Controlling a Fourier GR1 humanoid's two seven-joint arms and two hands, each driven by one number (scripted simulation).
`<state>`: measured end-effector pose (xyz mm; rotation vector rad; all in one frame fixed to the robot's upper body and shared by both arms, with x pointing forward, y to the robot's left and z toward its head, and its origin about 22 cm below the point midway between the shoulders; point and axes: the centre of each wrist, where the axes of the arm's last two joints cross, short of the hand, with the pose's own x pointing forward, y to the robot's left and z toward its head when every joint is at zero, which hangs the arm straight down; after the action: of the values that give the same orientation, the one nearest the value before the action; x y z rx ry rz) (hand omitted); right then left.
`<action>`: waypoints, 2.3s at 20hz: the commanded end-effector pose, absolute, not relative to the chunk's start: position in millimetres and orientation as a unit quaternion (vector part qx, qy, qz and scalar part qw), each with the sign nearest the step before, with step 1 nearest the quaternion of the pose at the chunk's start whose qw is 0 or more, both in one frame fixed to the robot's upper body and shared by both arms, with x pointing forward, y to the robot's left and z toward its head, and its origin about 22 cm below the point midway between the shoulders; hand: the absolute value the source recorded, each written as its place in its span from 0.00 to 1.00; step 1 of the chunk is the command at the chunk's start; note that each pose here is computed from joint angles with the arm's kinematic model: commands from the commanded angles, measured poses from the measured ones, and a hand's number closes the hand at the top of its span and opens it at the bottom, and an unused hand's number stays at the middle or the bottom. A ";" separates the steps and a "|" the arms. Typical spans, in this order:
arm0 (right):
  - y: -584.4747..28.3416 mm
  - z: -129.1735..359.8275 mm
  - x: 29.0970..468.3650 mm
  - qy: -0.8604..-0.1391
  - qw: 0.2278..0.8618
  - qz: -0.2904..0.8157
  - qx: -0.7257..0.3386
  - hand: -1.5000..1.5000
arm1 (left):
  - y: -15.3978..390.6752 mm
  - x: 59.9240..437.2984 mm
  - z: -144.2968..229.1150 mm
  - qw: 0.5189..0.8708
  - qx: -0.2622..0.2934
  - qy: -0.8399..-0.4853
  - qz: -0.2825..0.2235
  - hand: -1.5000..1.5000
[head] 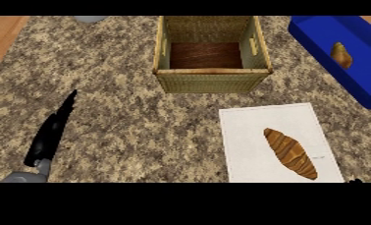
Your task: Pick the croissant from the placemat and place it in the basket
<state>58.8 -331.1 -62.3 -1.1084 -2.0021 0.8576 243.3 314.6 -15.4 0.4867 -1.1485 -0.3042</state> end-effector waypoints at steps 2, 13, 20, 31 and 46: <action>-318.6 -64.5 99.7 -0.794 0.298 0.321 -0.421 0.00 | 313.5 249.6 -12.4 0.803 0.227 -0.534 -0.138 0.50; -330.0 -81.9 125.6 -0.779 0.312 0.323 -0.437 0.00 | 315.7 252.1 -19.0 0.800 0.225 -0.539 -0.141 0.50; -321.5 -85.1 136.0 -0.775 0.316 0.325 -0.440 0.00 | 326.4 238.4 -22.7 0.800 0.222 -0.538 -0.146 0.50; -303.3 -110.1 140.5 -0.772 0.317 0.354 -0.421 0.00 | 291.2 246.3 -24.6 0.798 0.228 -0.538 -0.146 0.50; -272.8 -114.8 170.2 -0.773 0.283 0.442 -0.355 1.00 | 304.6 250.1 -7.8 0.797 0.231 -0.540 -0.140 0.50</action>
<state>177.7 -306.6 -91.9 -1.0148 -2.0376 1.1150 246.9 307.4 -13.1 0.4899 -1.1539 -0.3055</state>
